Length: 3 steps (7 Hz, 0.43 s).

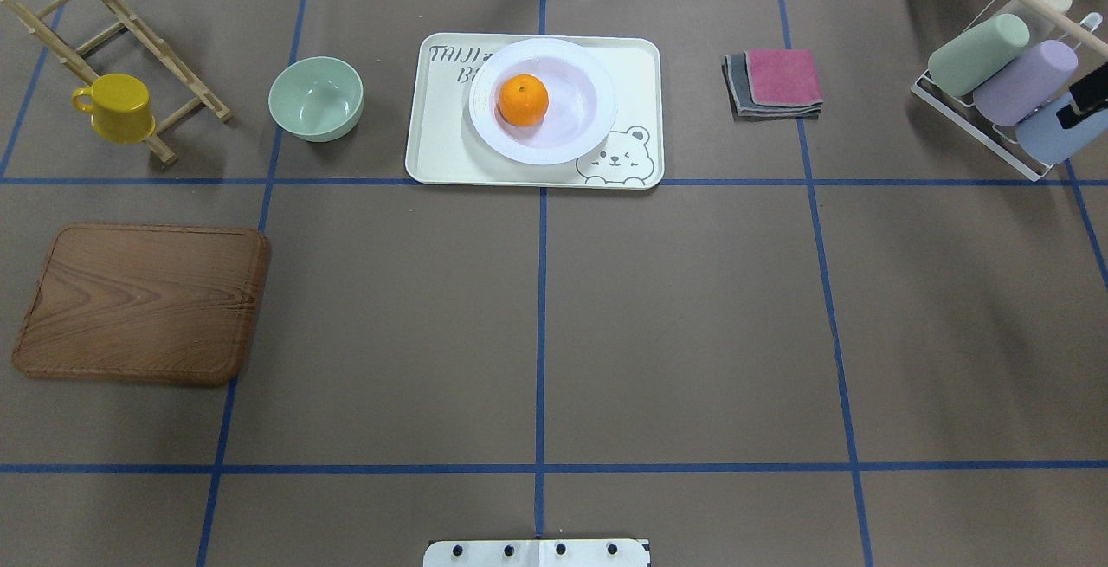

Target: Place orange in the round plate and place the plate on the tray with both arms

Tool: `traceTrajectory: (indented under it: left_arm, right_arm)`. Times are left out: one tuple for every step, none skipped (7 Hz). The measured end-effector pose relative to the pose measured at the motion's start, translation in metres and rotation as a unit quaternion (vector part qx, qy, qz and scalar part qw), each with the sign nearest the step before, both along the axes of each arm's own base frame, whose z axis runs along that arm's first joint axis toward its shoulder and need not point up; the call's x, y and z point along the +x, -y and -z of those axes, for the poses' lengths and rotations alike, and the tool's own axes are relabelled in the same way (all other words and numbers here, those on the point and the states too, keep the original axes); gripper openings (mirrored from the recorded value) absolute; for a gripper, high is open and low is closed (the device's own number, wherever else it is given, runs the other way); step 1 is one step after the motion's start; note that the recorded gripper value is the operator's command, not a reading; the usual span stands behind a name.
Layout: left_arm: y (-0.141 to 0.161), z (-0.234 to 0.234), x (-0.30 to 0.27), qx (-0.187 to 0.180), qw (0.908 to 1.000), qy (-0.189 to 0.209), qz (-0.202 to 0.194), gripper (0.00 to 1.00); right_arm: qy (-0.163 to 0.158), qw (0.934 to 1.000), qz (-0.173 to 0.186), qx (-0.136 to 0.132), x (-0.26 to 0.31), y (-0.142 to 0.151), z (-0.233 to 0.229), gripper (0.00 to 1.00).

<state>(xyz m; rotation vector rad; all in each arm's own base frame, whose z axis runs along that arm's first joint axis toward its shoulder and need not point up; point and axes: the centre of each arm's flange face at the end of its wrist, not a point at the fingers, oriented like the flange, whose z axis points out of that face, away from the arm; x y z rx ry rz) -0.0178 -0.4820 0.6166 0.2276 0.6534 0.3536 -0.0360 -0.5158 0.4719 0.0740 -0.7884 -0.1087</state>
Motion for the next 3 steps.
traceTrajectory:
  left_arm:
    - [-0.006, -0.016, -0.015, -0.008, 0.9999, -0.005, 0.004, 0.98]
    - [-0.015, -0.027, -0.023, -0.018, 0.9997, -0.014, 0.008, 0.98]
    - [-0.021, -0.032, -0.027, -0.024, 0.9994, -0.021, 0.012, 0.98]
  right_arm:
    - [0.004, 0.9999, 0.003, -0.013, 0.015, -0.024, -0.035, 1.00]
    - [0.005, 0.9999, 0.005, -0.015, 0.021, -0.039, -0.056, 1.00]
    - [0.005, 0.9998, 0.005, -0.016, 0.024, -0.046, -0.065, 1.00]
